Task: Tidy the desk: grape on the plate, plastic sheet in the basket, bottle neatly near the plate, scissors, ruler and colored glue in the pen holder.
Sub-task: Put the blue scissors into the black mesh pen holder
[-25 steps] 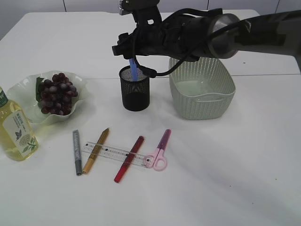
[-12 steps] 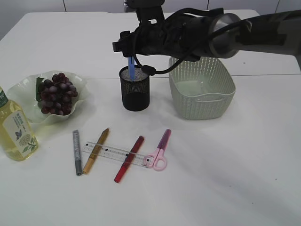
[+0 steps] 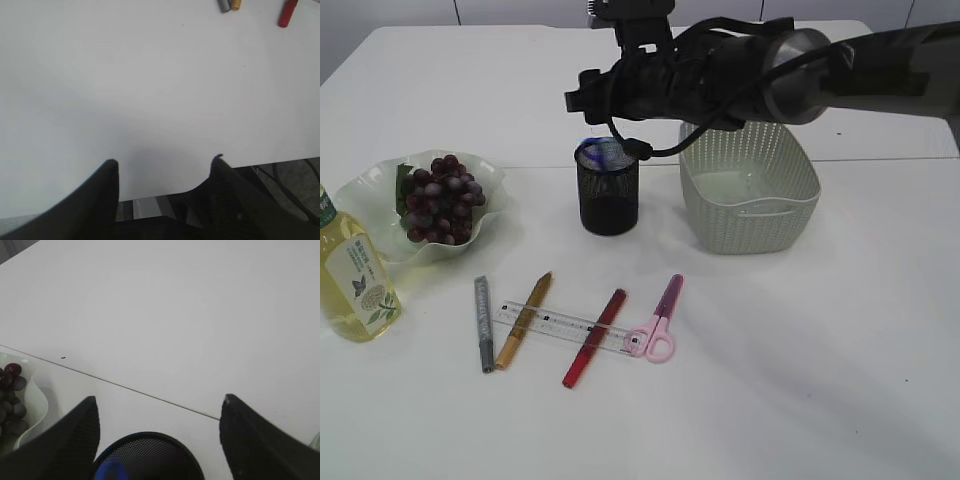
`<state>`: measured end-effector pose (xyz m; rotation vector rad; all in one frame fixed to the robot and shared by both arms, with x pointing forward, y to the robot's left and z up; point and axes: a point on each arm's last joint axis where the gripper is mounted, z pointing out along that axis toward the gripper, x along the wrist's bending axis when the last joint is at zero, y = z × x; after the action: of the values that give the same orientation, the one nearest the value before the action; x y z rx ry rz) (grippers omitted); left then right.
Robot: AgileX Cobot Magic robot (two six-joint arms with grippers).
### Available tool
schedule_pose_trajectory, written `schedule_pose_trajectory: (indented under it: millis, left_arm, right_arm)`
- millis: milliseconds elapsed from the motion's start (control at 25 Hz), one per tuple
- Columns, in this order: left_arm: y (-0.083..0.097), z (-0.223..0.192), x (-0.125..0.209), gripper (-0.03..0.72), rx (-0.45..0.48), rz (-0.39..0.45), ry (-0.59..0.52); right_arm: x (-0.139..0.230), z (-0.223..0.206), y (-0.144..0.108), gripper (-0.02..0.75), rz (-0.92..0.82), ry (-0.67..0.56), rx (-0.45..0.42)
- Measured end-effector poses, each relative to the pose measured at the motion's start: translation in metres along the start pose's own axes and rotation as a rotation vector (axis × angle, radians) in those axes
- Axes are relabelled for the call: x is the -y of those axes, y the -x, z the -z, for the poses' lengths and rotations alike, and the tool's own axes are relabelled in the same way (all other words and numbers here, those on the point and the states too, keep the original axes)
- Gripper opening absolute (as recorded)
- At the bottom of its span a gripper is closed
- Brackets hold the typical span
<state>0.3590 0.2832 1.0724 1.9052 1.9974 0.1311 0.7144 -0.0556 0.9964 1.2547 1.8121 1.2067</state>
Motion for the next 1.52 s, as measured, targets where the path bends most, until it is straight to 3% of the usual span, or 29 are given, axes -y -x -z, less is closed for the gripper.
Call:
schedule_pose_trajectory:
  millis: [800,1200,1520]
  left_arm:
    - [0.000,0.000,0.000,0.426,0.000,0.019,0.000]
    - [0.000,0.000,0.000,0.426,0.000,0.021,0.000]
    - [0.000,0.000,0.000,0.426,0.000,0.021,0.000]
  right_arm:
    - [0.013,-0.005,-0.007,0.567,-0.026,-0.051,0.031]
    - [-0.010,0.010,-0.007,0.566,-0.052,-0.004,0.030]
    - [-0.012,0.011,-0.004,0.566,0.302,0.017,0.065]
